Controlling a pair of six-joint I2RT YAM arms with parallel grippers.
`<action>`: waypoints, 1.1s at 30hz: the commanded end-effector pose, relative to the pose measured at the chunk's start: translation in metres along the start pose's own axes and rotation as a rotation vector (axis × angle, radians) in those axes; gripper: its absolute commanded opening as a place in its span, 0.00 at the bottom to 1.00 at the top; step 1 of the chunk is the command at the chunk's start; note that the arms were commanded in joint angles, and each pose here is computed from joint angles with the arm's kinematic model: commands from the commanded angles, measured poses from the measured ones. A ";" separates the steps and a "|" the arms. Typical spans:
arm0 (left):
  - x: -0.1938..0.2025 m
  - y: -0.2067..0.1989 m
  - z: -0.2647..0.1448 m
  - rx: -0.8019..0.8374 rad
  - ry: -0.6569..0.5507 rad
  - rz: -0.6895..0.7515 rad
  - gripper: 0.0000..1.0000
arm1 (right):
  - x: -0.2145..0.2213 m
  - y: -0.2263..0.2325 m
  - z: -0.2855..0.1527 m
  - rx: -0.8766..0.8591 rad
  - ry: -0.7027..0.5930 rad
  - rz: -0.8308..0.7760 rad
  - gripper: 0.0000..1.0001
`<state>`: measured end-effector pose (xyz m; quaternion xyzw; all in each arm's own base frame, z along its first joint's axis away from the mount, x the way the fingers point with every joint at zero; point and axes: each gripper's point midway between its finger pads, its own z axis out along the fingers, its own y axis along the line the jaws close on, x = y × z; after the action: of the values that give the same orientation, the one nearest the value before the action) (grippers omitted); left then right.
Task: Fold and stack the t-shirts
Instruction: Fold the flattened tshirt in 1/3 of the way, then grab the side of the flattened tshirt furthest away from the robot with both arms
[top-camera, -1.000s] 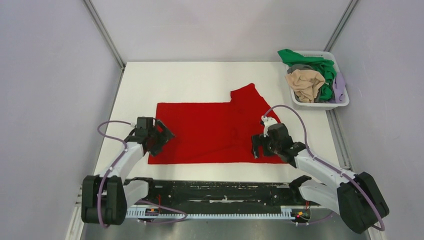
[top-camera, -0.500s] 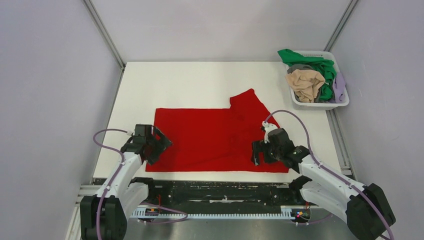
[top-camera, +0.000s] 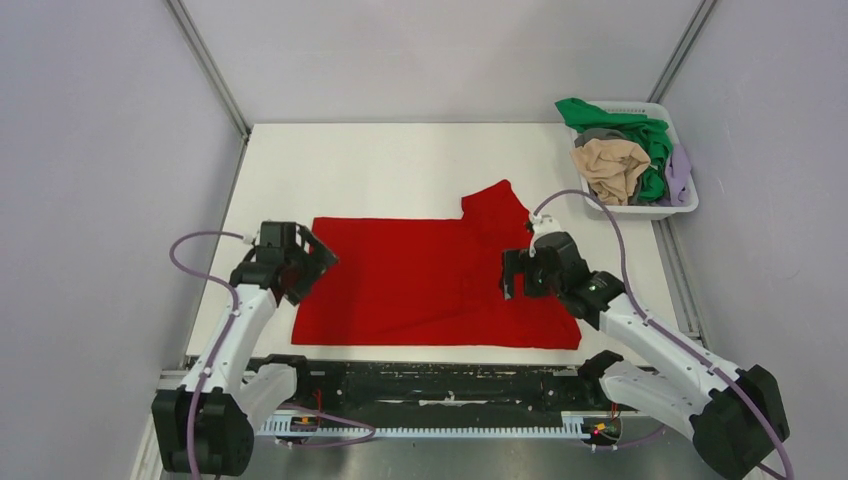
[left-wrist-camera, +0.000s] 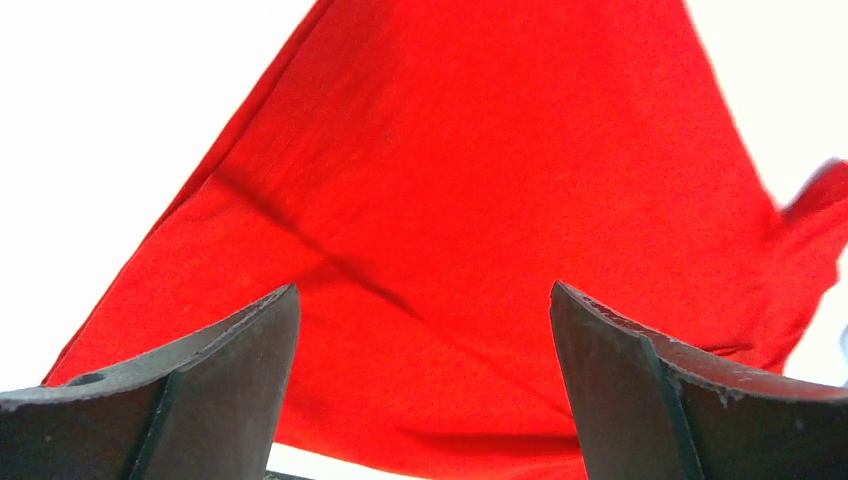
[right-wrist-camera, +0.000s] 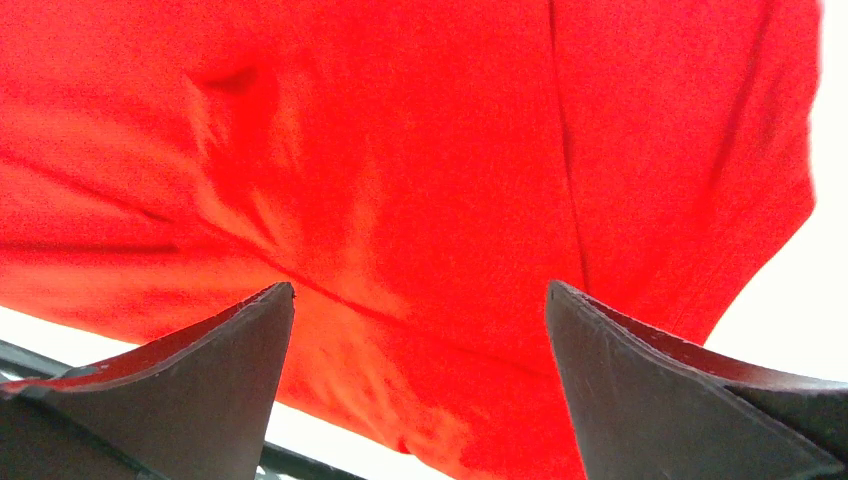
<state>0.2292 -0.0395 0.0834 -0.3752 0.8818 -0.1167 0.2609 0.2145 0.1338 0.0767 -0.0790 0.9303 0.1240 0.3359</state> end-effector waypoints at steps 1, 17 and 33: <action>-0.051 -0.035 -0.014 0.015 -0.127 0.006 1.00 | -0.087 0.005 -0.009 0.052 -0.271 0.039 0.98; -0.152 -0.081 0.097 -0.273 -0.110 0.112 0.86 | -0.147 -0.028 0.048 0.144 -0.241 0.051 0.98; -0.146 -0.058 0.170 -0.433 -0.039 0.118 0.63 | -0.132 -0.048 0.068 0.191 -0.166 0.039 0.98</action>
<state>0.4403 0.0137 0.0222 -0.3793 0.9009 0.0734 0.1980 0.3541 0.1153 0.0877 -0.0169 0.9193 0.0478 0.3902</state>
